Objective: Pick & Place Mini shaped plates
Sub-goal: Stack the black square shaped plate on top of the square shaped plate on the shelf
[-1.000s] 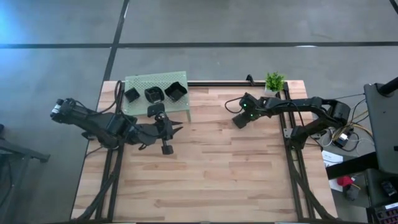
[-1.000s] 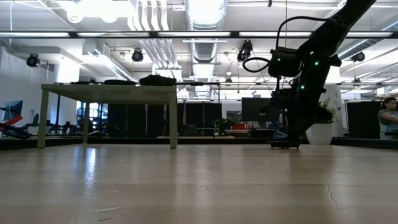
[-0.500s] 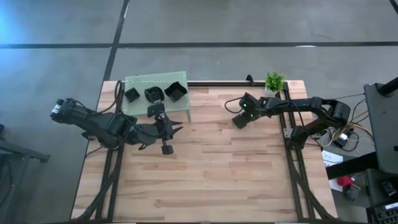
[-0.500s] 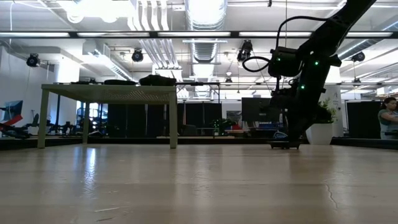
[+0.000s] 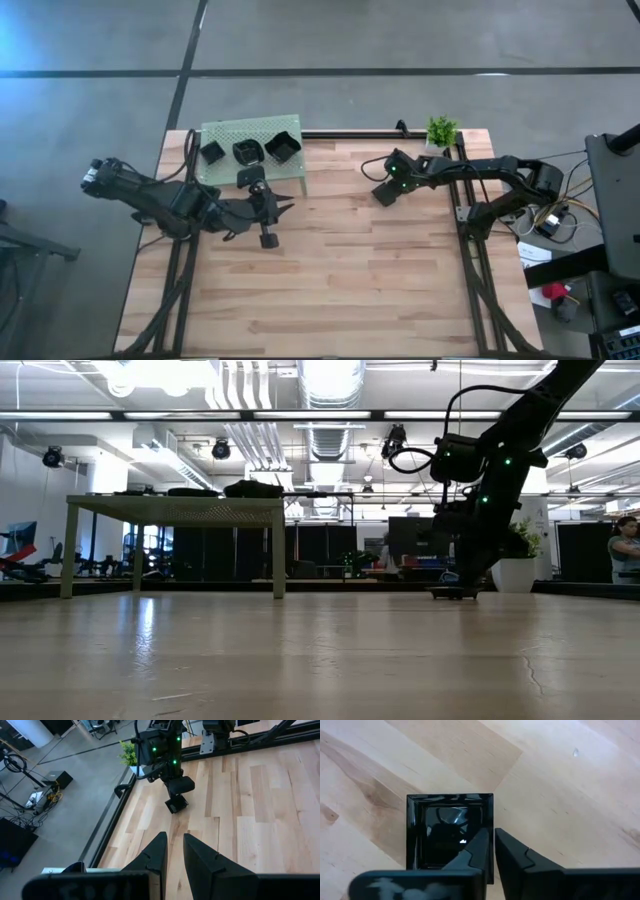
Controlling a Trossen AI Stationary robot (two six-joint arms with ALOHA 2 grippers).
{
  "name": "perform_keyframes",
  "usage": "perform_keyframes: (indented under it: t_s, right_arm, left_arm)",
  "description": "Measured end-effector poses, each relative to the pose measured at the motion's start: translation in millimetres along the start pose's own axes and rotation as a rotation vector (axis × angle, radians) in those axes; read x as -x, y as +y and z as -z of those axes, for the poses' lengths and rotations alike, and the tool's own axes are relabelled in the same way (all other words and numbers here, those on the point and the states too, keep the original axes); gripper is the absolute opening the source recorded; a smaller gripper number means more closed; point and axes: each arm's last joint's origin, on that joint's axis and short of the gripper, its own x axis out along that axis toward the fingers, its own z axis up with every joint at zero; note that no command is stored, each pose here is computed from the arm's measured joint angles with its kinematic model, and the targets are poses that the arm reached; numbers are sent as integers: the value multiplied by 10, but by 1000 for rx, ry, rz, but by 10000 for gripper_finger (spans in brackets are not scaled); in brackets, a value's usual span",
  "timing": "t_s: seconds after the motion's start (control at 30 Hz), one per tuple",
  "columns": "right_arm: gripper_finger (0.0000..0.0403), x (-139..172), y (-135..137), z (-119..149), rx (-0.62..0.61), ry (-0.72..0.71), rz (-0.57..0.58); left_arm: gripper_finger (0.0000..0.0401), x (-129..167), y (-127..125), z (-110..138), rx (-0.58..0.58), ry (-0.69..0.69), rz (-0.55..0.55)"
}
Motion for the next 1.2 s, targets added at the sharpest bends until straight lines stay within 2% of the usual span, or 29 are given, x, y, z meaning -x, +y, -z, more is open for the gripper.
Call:
perform_keyframes:
  t_s: [0.27,0.5,0.73,1.2]
  right_arm:
    - [85,0,2,-4,-2,-4,-2]
    - [109,0,5,-9,-4,-9,-6]
    - [113,0,8,-10,-4,-7,-14]
    - [96,-6,15,5,15,14,-53]
  left_arm:
    - [58,0,0,-1,0,0,0]
    - [58,0,0,-1,0,0,0]
    - [58,0,0,0,0,0,0]
    - [58,0,0,0,2,0,0]
